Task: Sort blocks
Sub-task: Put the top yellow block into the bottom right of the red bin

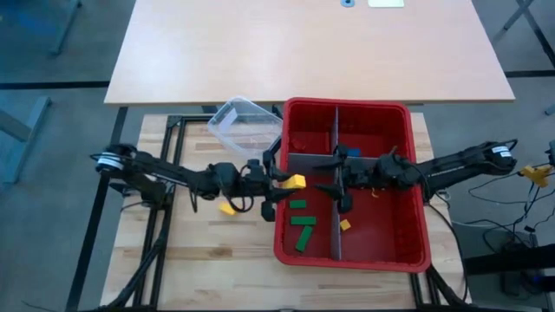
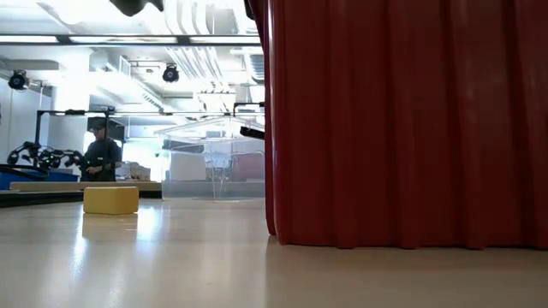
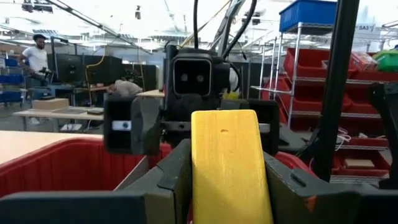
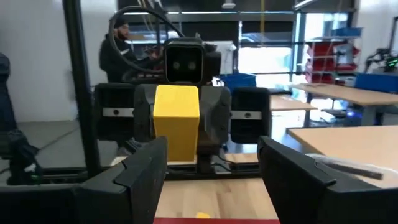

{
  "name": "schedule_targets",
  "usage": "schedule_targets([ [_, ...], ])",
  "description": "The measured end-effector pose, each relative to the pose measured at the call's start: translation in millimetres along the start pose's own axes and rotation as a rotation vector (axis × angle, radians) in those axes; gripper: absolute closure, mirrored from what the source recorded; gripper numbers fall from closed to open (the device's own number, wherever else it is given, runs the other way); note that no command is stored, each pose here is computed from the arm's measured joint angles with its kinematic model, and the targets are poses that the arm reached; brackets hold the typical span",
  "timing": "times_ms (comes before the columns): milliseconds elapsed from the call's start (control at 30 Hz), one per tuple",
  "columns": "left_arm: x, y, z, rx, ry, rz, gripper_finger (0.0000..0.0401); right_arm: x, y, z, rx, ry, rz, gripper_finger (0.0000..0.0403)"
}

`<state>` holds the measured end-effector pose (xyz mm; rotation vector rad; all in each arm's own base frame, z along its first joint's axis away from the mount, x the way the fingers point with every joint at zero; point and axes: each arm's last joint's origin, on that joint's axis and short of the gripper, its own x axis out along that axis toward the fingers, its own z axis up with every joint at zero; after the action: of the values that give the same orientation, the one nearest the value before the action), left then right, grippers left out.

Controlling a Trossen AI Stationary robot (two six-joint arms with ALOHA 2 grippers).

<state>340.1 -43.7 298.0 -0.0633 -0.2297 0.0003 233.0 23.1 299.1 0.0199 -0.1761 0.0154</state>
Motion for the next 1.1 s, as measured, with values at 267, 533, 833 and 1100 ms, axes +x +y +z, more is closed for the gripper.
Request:
schedule_targets([
  [267,11.1,0.6,17.8,0.015,-0.106,0.042,0.0291,7.6,1.5,-10.8,-0.006,0.030,0.027,0.0174],
  [533,11.5,1.0,21.3,0.026,-0.129,0.046,0.0291,12.3,2.7,-9.1,-0.023,-0.043,0.053,0.0174],
  [833,11.6,1.3,21.3,0.018,-0.130,0.046,0.0291,22.5,3.9,-8.7,-0.036,-0.046,0.060,0.0174],
  [1100,11.7,1.3,20.2,0.005,-0.119,0.045,0.0291,44.6,5.9,-7.7,-0.053,-0.037,0.075,0.0174],
])
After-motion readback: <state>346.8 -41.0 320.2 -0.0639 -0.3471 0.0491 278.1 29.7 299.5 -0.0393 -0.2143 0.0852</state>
